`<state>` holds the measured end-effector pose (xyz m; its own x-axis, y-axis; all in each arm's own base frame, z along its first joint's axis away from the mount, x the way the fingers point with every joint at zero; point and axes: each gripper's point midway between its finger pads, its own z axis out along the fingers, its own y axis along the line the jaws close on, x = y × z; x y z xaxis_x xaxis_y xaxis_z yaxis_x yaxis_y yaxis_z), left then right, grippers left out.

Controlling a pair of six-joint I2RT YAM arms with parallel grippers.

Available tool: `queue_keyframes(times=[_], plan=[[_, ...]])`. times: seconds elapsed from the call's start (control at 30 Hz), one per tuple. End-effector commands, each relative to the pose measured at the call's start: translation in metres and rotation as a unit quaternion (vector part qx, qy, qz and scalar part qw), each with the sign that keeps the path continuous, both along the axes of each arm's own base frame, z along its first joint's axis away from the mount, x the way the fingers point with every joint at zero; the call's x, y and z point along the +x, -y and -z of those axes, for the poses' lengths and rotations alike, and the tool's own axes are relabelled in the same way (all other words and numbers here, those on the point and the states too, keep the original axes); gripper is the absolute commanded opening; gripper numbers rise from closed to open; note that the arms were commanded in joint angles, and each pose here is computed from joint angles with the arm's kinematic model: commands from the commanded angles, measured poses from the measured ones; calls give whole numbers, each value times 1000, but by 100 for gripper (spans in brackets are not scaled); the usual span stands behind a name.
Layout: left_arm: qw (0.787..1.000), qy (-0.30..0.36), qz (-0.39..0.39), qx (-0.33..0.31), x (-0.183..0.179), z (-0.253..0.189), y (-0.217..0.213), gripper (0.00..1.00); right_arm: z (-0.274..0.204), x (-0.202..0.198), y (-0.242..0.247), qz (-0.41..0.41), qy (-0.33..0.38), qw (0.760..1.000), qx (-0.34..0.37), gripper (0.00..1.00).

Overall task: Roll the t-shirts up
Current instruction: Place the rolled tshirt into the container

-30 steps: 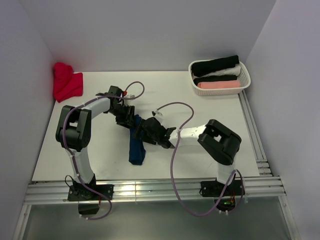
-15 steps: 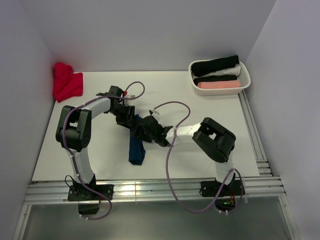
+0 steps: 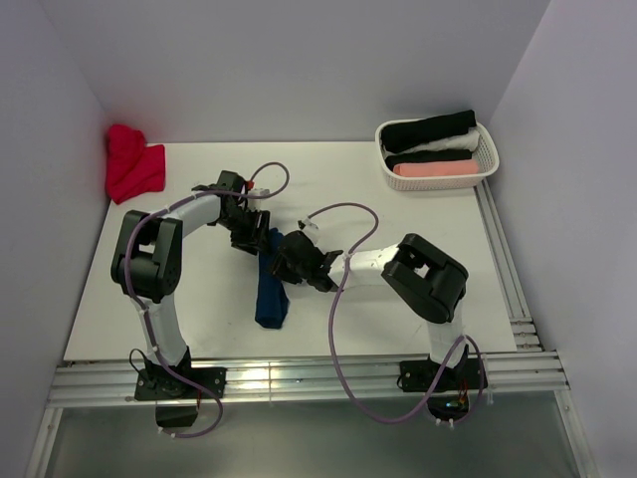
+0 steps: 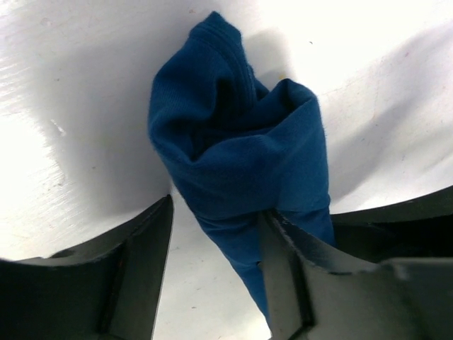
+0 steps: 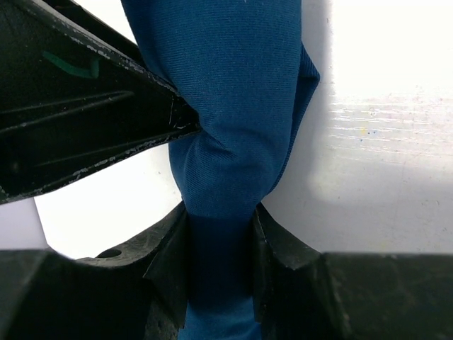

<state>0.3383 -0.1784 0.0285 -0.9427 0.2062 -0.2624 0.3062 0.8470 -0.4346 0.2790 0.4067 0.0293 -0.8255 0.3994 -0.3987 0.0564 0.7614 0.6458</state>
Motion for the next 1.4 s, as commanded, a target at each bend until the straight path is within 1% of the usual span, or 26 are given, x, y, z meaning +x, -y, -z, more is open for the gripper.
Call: queue_keyframes(times=[0.0, 0.17, 0.4, 0.47, 0.57, 0.7, 0.9, 1.03, 1.23, 1.37], plan=[[999, 24, 19, 23, 2, -2, 0, 61, 21, -4, 16, 15, -19, 999, -48, 0], [998, 59, 23, -11, 18, -43, 7, 67, 21, -4, 20, 20, -20, 998, -48, 0], [993, 97, 11, -71, 41, -101, 2, 68, 12, -2, 20, 27, -17, 999, -36, 0], [990, 111, 4, -91, 48, -121, -5, 68, 6, -1, 18, 28, -15, 999, -23, 0], [985, 136, -9, -104, 54, -146, -17, 68, -6, 5, 20, 38, -9, 999, 1, 0], [978, 179, -22, -106, 55, -177, -34, 67, -24, 16, 27, 55, 5, 998, 22, 0], [972, 209, -29, -104, 48, -195, -49, 67, -57, 40, 47, 88, 33, 994, 51, 0], [972, 204, -32, -109, 39, -192, -53, 67, -84, 60, 66, 112, 52, 989, 81, 0], [973, 198, -30, -113, 30, -182, -52, 67, -123, 94, 115, 173, 89, 976, 94, 0], [974, 192, -29, -118, 26, -176, -51, 67, -154, 116, 165, 235, 119, 961, 88, 0]])
